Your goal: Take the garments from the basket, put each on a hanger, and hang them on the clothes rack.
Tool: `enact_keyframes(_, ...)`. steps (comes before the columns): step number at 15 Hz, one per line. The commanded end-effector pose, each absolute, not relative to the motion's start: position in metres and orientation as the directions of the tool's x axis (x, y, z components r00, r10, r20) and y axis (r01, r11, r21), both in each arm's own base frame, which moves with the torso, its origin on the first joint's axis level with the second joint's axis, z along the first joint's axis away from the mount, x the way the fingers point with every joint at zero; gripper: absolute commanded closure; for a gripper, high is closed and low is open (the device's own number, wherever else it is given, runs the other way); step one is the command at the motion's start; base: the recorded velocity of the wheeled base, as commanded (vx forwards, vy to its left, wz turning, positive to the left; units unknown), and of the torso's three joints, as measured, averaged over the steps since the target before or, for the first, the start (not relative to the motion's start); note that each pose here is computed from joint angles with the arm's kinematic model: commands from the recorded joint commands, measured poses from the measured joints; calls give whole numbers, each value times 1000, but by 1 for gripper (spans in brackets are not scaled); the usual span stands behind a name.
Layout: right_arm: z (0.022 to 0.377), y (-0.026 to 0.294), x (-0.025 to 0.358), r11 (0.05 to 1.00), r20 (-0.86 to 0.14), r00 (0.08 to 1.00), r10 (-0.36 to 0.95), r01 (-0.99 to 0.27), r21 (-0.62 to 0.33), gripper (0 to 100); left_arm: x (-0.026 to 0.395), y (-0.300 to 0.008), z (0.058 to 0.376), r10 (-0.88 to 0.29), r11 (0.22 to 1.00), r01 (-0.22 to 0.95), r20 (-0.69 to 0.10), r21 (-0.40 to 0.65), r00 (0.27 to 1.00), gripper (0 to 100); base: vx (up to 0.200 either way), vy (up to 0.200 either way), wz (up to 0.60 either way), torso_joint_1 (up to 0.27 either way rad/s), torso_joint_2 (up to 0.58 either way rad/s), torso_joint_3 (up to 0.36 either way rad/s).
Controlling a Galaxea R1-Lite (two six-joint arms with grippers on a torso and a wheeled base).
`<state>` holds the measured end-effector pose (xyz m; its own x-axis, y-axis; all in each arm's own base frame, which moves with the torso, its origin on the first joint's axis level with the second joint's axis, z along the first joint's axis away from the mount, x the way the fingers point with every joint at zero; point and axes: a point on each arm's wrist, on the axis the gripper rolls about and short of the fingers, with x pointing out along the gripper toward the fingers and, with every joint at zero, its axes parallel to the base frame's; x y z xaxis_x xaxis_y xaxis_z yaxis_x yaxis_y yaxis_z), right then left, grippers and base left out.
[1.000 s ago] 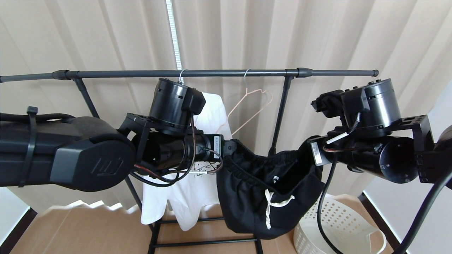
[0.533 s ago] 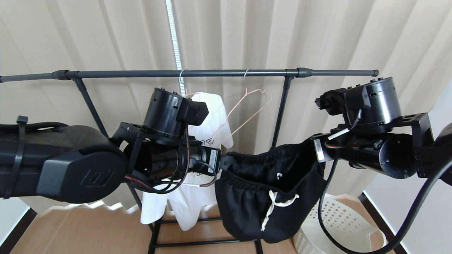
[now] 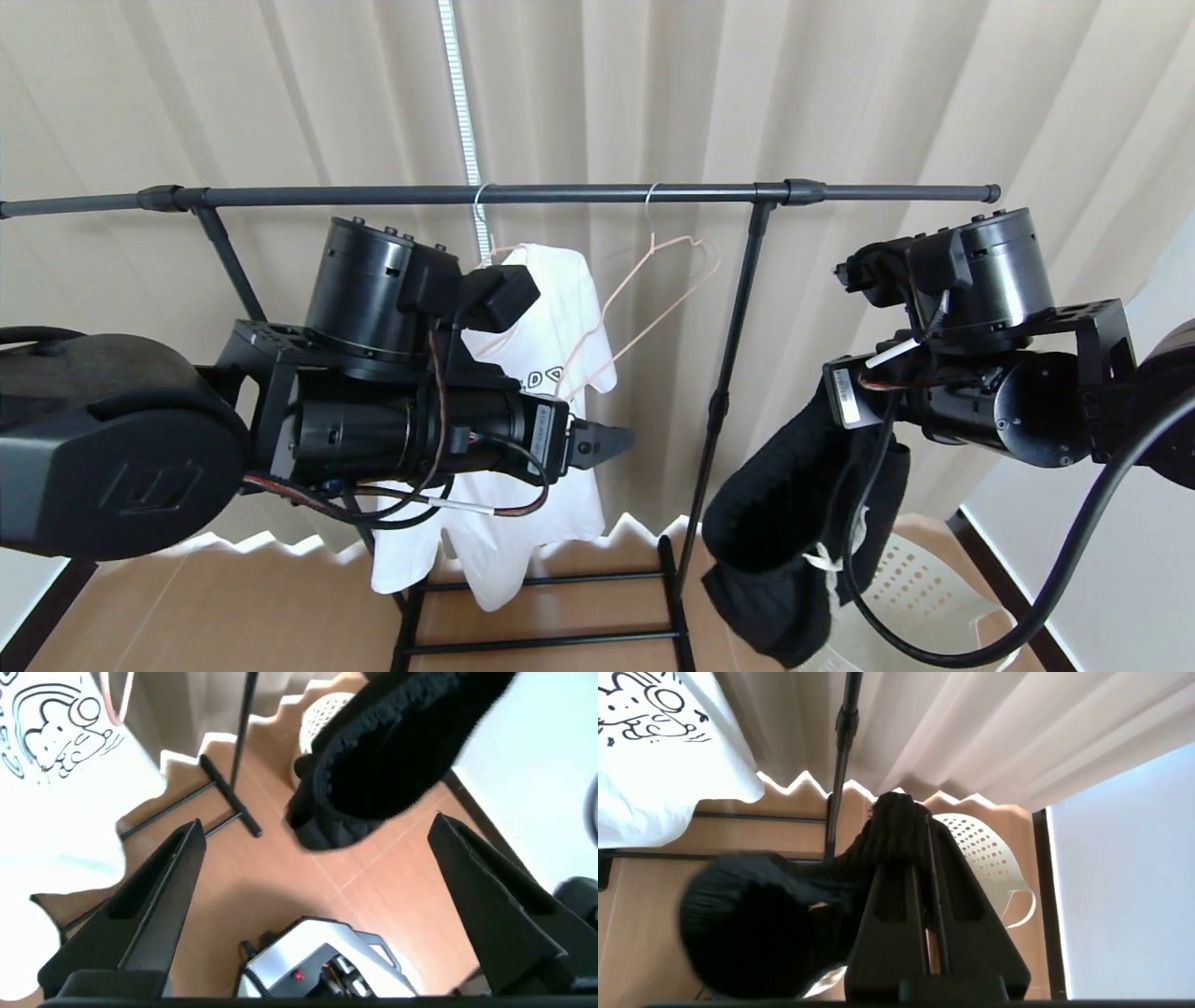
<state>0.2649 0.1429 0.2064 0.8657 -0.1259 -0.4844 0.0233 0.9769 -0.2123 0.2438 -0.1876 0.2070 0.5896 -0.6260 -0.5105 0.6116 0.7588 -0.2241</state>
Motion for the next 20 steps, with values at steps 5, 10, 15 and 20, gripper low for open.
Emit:
enact_keyframes(5, 211, 140, 260, 978, -473, 872, -124, 28, -205, 100, 281, -183, 222, -560, 811, 572, -448, -123, 697, 0, 0, 0, 0, 0, 0, 0)
enact_keyframes(10, 214, 138, 257, 977, -467, 876, -122, 23, -211, 100, 327, -199, 206, -543, 800, 599, -454, -24, 706, 0, 0, 0, 0, 0, 0, 0)
enact_keyframes(15, 213, 139, 256, 976, -471, 874, -119, 17, -215, 100, 346, -203, 207, -537, 798, 602, -417, 29, 733, 0, 0, 0, 0, 0, 0, 0)
enact_keyframes(20, 213, 138, 256, 976, -470, 875, -119, 17, -216, 100, 360, -210, 200, -532, 803, 595, -413, 30, 739, 0, 0, 0, 0, 0, 0, 0)
